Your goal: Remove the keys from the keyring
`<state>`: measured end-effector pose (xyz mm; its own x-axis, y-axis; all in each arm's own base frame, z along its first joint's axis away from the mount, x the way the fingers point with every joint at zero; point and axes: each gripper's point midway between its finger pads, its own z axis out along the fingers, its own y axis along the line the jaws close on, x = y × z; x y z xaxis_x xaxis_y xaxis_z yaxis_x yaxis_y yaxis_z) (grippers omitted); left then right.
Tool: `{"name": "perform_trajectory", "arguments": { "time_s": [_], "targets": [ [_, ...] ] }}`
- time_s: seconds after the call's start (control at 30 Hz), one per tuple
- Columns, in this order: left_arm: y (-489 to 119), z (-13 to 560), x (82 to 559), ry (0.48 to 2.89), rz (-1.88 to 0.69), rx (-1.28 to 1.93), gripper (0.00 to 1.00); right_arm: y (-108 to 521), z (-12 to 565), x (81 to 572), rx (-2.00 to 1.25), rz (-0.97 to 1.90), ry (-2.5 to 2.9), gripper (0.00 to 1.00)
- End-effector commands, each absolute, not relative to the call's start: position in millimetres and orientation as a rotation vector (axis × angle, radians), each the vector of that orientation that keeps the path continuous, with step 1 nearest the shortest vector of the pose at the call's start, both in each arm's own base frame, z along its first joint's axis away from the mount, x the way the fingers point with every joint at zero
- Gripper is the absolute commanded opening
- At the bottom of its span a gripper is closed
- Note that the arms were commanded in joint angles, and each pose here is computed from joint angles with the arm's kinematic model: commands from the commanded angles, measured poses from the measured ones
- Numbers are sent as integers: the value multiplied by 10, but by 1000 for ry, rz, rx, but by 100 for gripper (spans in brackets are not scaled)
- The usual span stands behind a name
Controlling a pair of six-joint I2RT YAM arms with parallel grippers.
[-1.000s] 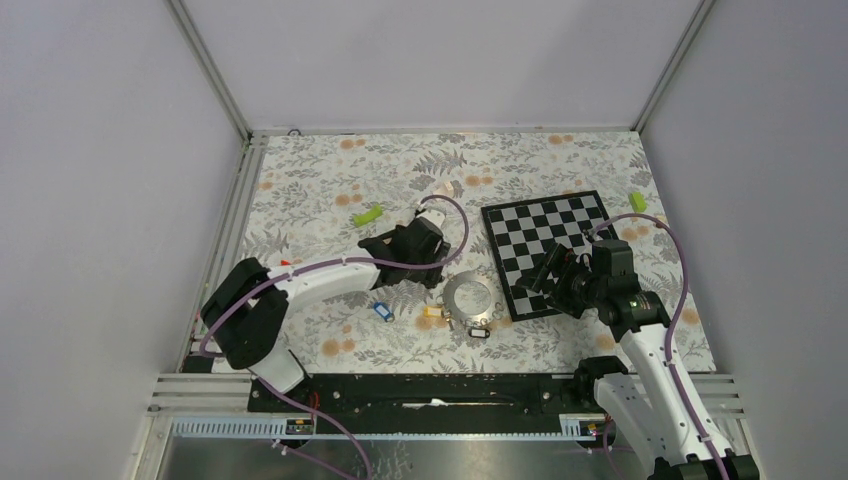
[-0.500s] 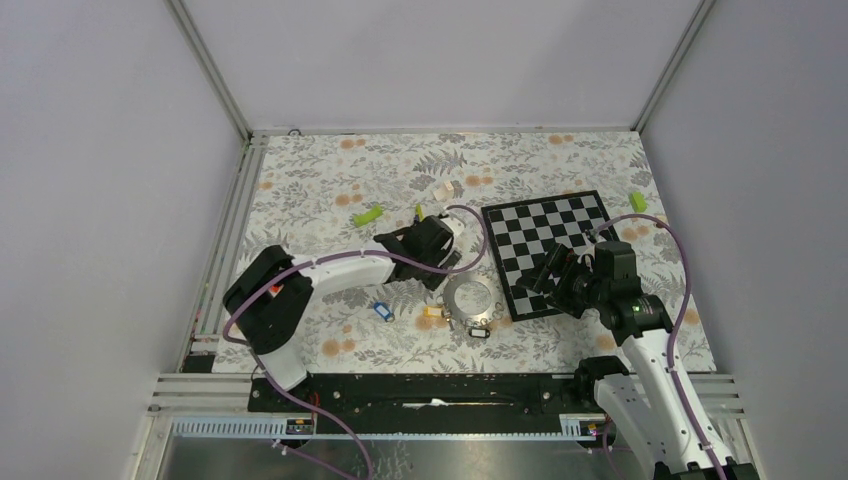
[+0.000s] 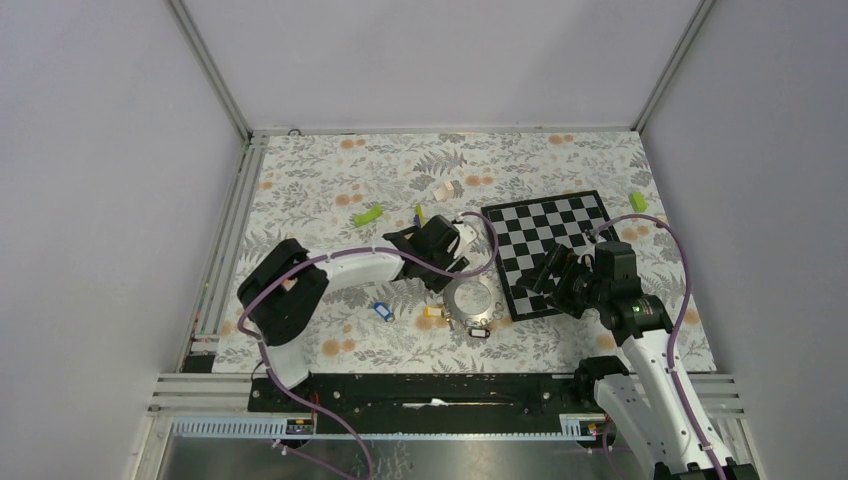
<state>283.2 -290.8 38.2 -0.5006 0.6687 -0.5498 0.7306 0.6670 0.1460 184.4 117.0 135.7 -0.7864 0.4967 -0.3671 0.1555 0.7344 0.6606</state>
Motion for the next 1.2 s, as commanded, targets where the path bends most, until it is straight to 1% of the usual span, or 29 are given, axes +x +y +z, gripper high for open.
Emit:
{"name": "perform_trajectory", "arguments": {
  "time_s": [0.0,0.23,0.43,0.53,0.67,0.83,0.97,1.17],
  "targets": [
    [-3106,331,2900,2269,-211,1124,70,1207,1399,1824,475,885,2394,100],
    [-3055,65,2801,2330,-204,1179,63,1194,1394,1827,480,875,2392,100],
    [-3031,-29,2737,2389,-196,1219,47,1191,1377,1831,483,870,2401,100],
    [-3000,-26,2706,2400,-195,1213,36,1188,1383,1833,482,868,2396,100],
    [-2978,39,2702,2397,-190,1209,25,1185,1378,1832,484,865,2396,100],
    [-2856,116,2702,2412,-123,1199,10,1186,1380,1829,484,867,2396,100],
    [-2817,251,2659,2414,-137,1151,0,1181,1360,1829,489,862,2398,100],
    [-2779,434,2580,2414,-180,1090,0,1182,1366,1834,486,862,2399,100]
  ]
}}
